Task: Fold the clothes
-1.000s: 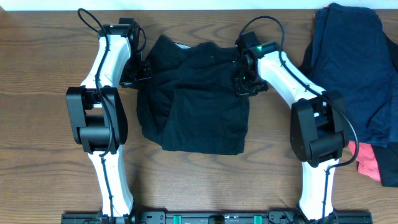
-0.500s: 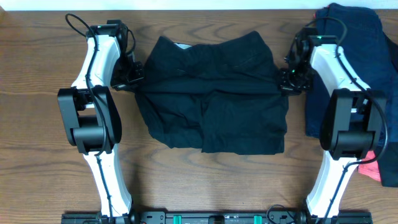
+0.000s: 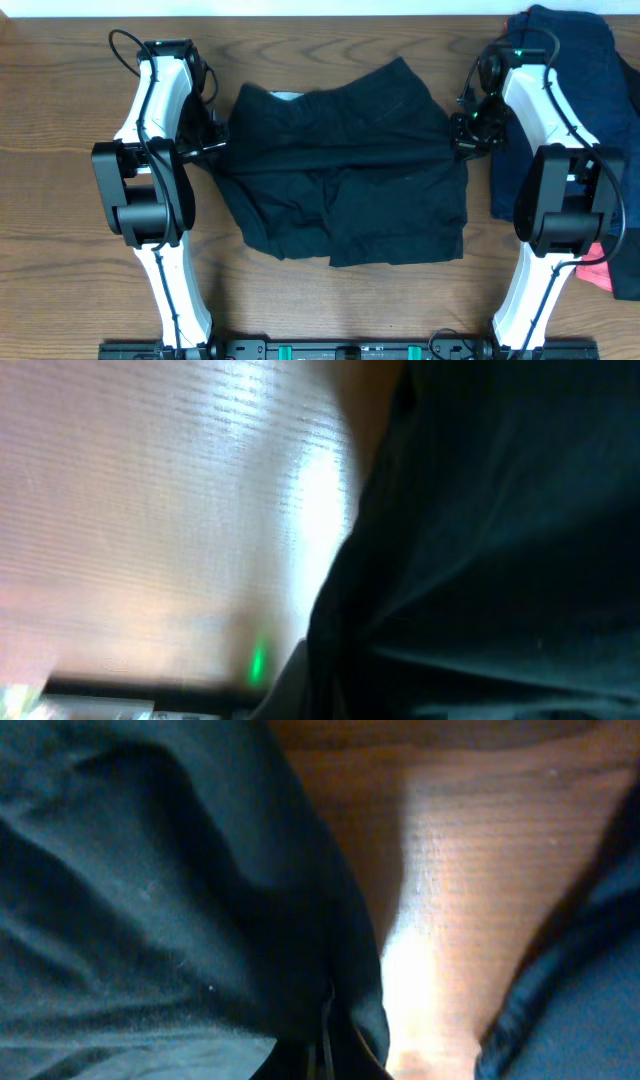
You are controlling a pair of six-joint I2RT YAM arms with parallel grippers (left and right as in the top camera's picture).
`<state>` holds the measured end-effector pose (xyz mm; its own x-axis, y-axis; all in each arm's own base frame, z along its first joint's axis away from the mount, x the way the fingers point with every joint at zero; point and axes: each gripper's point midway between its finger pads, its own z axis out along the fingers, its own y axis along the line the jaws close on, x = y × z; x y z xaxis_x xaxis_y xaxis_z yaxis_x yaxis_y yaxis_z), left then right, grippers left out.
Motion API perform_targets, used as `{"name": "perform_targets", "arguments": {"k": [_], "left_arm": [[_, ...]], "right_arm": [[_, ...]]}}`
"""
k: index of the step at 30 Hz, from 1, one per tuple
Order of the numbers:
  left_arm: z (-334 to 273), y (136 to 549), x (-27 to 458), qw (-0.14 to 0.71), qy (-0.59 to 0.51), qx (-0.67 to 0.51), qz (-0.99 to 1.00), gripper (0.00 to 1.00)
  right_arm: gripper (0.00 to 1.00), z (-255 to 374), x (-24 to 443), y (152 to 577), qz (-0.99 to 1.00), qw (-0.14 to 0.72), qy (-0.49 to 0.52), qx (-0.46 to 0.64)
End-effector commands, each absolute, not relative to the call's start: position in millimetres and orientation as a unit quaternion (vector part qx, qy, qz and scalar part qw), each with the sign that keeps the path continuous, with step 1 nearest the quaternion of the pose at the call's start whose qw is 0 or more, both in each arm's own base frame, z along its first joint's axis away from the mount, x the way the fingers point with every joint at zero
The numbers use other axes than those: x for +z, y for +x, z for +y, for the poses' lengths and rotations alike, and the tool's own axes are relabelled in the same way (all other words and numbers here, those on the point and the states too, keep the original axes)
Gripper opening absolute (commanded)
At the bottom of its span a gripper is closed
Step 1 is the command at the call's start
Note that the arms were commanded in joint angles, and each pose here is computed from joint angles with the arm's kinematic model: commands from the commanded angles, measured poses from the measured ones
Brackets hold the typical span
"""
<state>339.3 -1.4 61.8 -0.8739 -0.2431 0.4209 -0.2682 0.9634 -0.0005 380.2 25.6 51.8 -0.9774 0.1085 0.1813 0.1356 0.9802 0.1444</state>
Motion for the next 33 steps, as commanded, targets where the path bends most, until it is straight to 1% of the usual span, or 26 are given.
{"name": "perform_targets", "arguments": {"k": [1, 2, 3, 4, 7, 8, 10, 13, 14, 17, 18, 19, 20, 21, 23, 26, 33], "left_arm": [[15.6, 326.2, 77.1, 0.229, 0.121, 0.004, -0.966, 0.15], [15.5, 322.2, 79.2, 0.238, 0.119, 0.004, -0.964, 0.17], [16.0, 320.0, 81.2, 0.241, 0.118, 0.002, -0.963, 0.24], [16.0, 319.1, 82.8, 0.242, 0.118, 0.002, -0.963, 0.25], [15.5, 320.4, 90.1, 0.229, 0.118, 0.003, -0.966, 0.37], [15.2, 322.2, 93.7, 0.218, 0.118, 0.003, -0.969, 0.39], [14.4, 329.8, 101.1, 0.186, 0.117, 0.004, -0.976, 0.45], [11.5, 360.1, 112.8, 0.094, 0.111, 0.010, -0.989, 0.55], [9.4, 372.3, 117.0, 0.060, 0.108, 0.014, -0.992, 0.57], [3.5, 419.9, 128.7, -0.052, 0.097, 0.025, -0.994, 0.57], [1.7, 434.0, 130.7, -0.081, 0.095, 0.028, -0.992, 0.65], [-2.6, 451.0, 131.4, -0.111, 0.092, 0.043, -0.989, 0.70], [-6.6, 459.8, 131.1, -0.125, 0.089, 0.056, -0.987, 0.73], [-12.3, 469.9, 129.3, -0.139, 0.080, 0.074, -0.984, 0.74], [-24.7, 484.1, 124.0, -0.157, 0.046, 0.107, -0.981, 0.74], [-30.8, 499.0, 110.5, -0.170, 0.014, 0.120, -0.978, 0.74], [-30.1, 520.2, 74.8, -0.184, -0.058, 0.106, -0.975, 0.74]], "right_arm": [[0.06, 12.0, 90.1, 389.6, -0.997, 0.039, -0.043, -0.051], [0.09, 12.1, 96.0, 388.1, -0.997, 0.037, -0.038, -0.052], [0.13, 12.4, 100.4, 387.2, -0.998, 0.035, -0.032, -0.052], [0.16, 12.9, 106.4, 386.1, -0.998, 0.032, -0.025, -0.052], [0.36, 14.5, 122.3, 387.0, -0.998, 0.017, -0.007, -0.053], [0.46, 15.1, 127.7, 389.2, -0.999, 0.009, -0.002, -0.053], [0.57, 18.0, 136.8, 397.0, -0.998, -0.013, 0.011, -0.055], [0.67, 32.7, 148.8, 424.5, -0.994, -0.074, 0.050, -0.069], [0.70, 38.6, 151.1, 435.3, -0.991, -0.097, 0.062, -0.073], [0.72, 58.2, 160.6, 475.4, -0.976, -0.182, 0.095, -0.073], [0.72, 64.8, 164.6, 487.8, -0.969, -0.209, 0.107, -0.072], [0.72, 73.0, 169.7, 504.4, -0.960, -0.244, 0.121, -0.068], [0.72, 77.6, 174.0, 515.2, -0.953, -0.267, 0.127, -0.061], [0.72, 81.2, 176.5, 524.0, -0.948, -0.285, 0.130, -0.053], [0.72, 90.1, 180.9, 538.1, -0.938, -0.314, 0.143, -0.042], [0.71, 104.5, 180.3, 550.4, -0.924, -0.337, 0.175, -0.033], [0.69, 109.2, 154.3, 562.2, -0.925, -0.331, 0.185, -0.021]]}}
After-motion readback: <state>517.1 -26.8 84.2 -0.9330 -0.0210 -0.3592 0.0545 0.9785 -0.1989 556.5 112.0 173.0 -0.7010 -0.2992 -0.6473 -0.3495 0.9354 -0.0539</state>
